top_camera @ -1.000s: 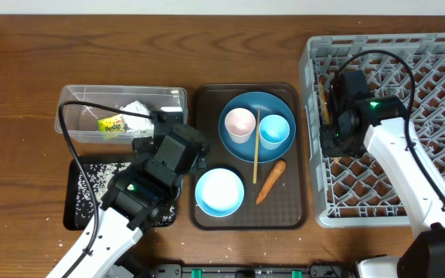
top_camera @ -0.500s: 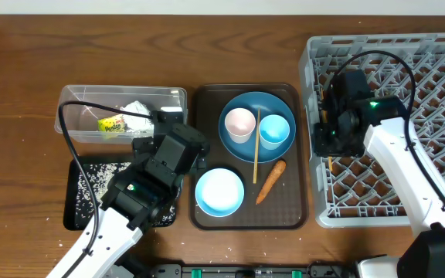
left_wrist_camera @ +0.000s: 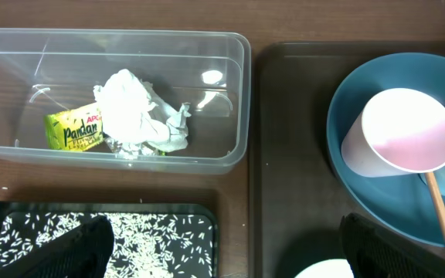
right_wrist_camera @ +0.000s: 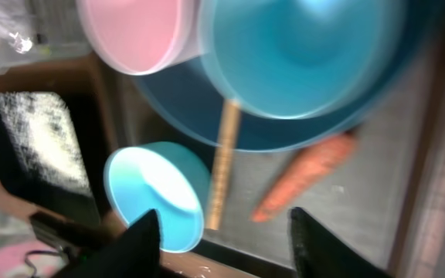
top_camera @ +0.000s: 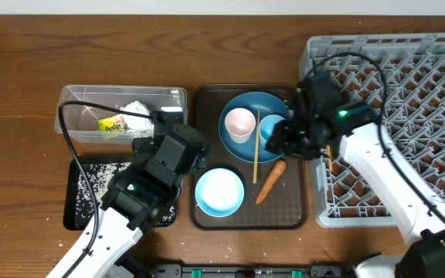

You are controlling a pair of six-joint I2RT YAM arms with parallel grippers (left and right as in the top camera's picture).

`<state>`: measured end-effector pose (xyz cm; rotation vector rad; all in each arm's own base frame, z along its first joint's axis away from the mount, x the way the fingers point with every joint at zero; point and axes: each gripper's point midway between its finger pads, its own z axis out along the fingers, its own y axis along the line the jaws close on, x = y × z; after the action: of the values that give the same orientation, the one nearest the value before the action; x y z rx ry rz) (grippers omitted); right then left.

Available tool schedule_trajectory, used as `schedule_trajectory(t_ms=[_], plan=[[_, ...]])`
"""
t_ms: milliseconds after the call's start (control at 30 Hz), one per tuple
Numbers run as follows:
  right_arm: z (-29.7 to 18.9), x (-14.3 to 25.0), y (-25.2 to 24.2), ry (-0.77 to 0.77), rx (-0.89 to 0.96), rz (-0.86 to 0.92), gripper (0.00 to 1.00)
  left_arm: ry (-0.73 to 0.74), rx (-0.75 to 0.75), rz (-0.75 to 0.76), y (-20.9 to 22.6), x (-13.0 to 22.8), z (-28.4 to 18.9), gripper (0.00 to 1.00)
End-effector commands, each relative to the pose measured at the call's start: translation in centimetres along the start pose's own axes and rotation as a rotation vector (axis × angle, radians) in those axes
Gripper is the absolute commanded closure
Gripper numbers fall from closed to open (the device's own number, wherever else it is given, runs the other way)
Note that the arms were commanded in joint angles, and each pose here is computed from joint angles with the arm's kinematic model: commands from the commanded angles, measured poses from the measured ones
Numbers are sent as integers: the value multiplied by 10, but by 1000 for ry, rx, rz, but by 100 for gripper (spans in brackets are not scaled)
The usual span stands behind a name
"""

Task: Sort waste into correct bins and load items into the dishwasher rack
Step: 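Release the chopstick and move the right gripper back to the plate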

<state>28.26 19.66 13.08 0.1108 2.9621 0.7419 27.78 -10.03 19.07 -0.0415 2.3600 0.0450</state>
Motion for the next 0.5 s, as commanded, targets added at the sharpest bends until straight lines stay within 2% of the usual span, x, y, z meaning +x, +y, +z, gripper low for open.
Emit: schedule_trajectory(t_ms=[0, 33, 133, 267, 367, 467], plan=[[7, 7, 20, 14, -27, 25, 8, -16, -9, 4, 1, -7, -3, 4], [8, 8, 21, 9, -17, 29, 1, -16, -9, 4, 1, -7, -3, 5], [14, 9, 17, -8, 37, 81, 1, -16, -9, 4, 1, -7, -3, 5], [21, 11, 15, -17, 87, 109, 41, -16, -9, 4, 1, -7, -3, 4], [29, 14, 13, -23, 130, 134, 53, -16, -9, 4, 1, -7, -3, 5], [37, 16, 9, -30, 175, 134, 53, -16, -9, 4, 1, -7, -3, 5]])
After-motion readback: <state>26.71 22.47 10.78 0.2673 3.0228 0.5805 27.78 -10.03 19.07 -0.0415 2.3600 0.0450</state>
